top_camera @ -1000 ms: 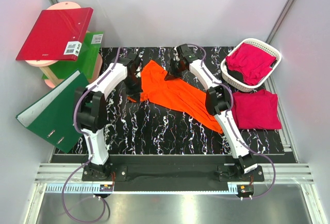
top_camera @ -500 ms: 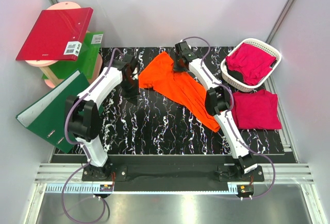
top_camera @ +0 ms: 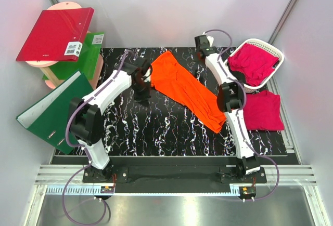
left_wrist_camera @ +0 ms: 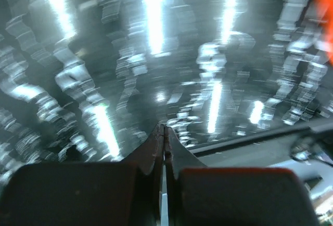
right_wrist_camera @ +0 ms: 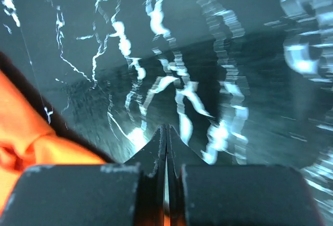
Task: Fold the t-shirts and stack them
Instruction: Rotate the tshirt 90 degrees
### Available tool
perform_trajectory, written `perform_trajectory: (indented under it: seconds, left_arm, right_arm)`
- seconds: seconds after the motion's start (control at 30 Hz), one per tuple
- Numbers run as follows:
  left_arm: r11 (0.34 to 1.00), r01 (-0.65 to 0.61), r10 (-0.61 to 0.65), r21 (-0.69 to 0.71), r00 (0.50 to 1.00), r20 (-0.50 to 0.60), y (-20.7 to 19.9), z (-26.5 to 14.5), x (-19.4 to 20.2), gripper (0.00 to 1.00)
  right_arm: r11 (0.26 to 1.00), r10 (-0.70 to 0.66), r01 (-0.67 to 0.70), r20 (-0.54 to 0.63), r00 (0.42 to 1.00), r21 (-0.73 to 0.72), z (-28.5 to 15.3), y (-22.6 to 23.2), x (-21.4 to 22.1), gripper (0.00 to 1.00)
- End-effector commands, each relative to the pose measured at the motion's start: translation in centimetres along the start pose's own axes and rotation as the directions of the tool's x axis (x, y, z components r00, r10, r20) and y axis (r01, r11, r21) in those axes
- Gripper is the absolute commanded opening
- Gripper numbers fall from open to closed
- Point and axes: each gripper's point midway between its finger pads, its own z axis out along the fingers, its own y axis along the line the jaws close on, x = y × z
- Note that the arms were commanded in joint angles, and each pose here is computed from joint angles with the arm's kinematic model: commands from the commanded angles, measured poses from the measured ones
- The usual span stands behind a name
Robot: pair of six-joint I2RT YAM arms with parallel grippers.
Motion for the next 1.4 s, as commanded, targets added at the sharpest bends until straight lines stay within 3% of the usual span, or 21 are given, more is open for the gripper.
perform_trajectory:
  seconds: [0.0, 0.03, 0.07, 0.13, 0.27, 0.5, 1.07, 1.2, 1.37]
  left_arm:
    - [0.948, -0.098, 0.061, 0.302, 0.99, 0.129, -9.4, -1.5, -3.7, 0.08]
    - [0.924, -0.11, 0.09, 0.366, 0.993, 0.07, -11.6, -0.1, -2.9, 0.08]
    - [0.899, -0.138, 0.109, 0.416, 0.99, 0.091, -13.7, -0.4, -3.7, 0.08]
    - [0.874, -0.144, 0.161, 0.465, 0.987, 0.003, -16.9, 2.4, -2.5, 0.04]
    - [0.826, -0.168, 0.227, 0.539, 0.973, -0.045, -22.5, 4.5, -1.7, 0.0]
    - [0.818, -0.112, 0.239, 0.564, 0.959, -0.155, -25.1, 9.0, 0.8, 0.0]
    - [0.899, 0.015, 0.138, 0.439, 0.939, -0.315, -22.2, 18.0, 2.7, 0.0]
    - [0.924, 0.068, 0.064, 0.377, 0.943, -0.326, -19.4, 18.2, 1.9, 0.0]
    - [0.954, 0.181, -0.08, 0.24, 0.923, -0.377, -12.9, 18.4, 2.8, 0.0]
  right_arm:
    - [0.987, 0.049, 0.003, 0.319, 0.946, -0.161, -14.2, 2.0, -14.7, 0.01]
    - [0.984, 0.058, 0.002, 0.329, 0.943, -0.178, -16.6, 1.4, -15.6, 0.01]
    - [0.984, 0.061, 0.0, 0.333, 0.941, -0.181, -17.6, 0.8, -16.0, 0.01]
    - [0.988, 0.049, 0.004, 0.333, 0.942, -0.157, -19.8, -1.7, -16.4, 0.01]
    - [0.994, 0.024, 0.01, 0.312, 0.95, -0.106, -22.2, -5.8, -15.4, 0.0]
    - [1.0, -0.014, 0.019, 0.244, 0.97, -0.021, -23.9, -10.5, -11.3, 0.0]
    - [0.996, -0.037, 0.039, 0.03, 0.999, -0.084, -24.1, -11.1, -3.0, 0.0]
    - [0.994, -0.052, 0.049, -0.03, 0.998, -0.093, -23.6, -11.2, -1.1, 0.0]
    - [0.994, -0.057, 0.05, -0.068, 0.996, -0.095, -23.2, -11.4, 0.1, 0.0]
